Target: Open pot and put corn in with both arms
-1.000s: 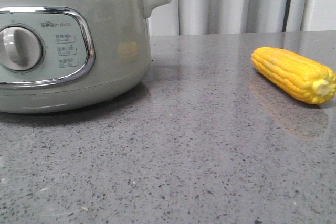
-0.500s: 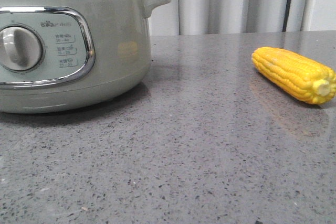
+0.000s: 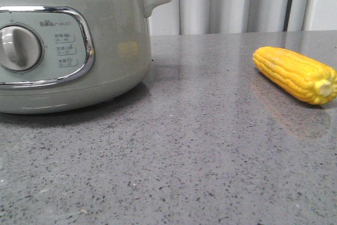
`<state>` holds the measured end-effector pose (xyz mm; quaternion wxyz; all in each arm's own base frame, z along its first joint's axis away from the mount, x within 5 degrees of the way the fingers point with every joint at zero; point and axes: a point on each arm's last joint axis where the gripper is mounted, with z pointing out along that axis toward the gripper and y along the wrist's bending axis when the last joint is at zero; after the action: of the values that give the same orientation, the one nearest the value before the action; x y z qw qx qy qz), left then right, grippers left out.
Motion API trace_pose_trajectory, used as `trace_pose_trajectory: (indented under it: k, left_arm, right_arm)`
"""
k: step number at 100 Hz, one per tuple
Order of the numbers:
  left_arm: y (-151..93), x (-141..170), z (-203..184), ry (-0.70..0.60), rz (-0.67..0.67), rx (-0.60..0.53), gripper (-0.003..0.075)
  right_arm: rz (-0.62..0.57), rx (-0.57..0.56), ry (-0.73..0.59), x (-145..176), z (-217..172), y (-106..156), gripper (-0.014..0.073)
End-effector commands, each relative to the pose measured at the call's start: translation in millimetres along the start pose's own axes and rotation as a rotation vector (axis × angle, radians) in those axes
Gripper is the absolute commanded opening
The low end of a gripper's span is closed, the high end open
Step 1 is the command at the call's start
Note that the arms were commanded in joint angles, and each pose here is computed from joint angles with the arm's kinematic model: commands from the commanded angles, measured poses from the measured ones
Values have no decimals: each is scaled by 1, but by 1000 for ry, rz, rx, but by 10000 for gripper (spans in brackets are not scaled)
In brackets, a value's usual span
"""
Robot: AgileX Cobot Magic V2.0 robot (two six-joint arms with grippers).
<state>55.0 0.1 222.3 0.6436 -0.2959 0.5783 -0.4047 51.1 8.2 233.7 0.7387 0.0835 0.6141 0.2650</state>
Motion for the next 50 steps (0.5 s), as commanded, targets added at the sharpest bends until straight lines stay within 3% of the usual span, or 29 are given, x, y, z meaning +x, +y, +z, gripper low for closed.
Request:
trace_pose_trajectory:
  k: [1,15,26,36,43,50]
  left_arm:
    - [-20,-12,-3,-43,100,80,-20]
    - [-53,-22,0,-2,347,155,-20]
    - [-75,-27,13,81,513,149,-20]
    - [-97,-32,31,190,686,130,-8]
    - [-109,-34,47,273,746,104,57]
    - [-120,-36,63,339,789,89,182]
  right_arm:
    - [-5,-46,-82,-30,-3,16,-71]
    - [-144,-89,75,-48,4,36,-71]
    - [-272,-77,183,-65,18,47,-71]
    - [-306,-65,261,-78,37,57,-59]
    - [-309,-58,328,-85,51,62,3]
    - [-309,-53,398,-90,63,67,126]
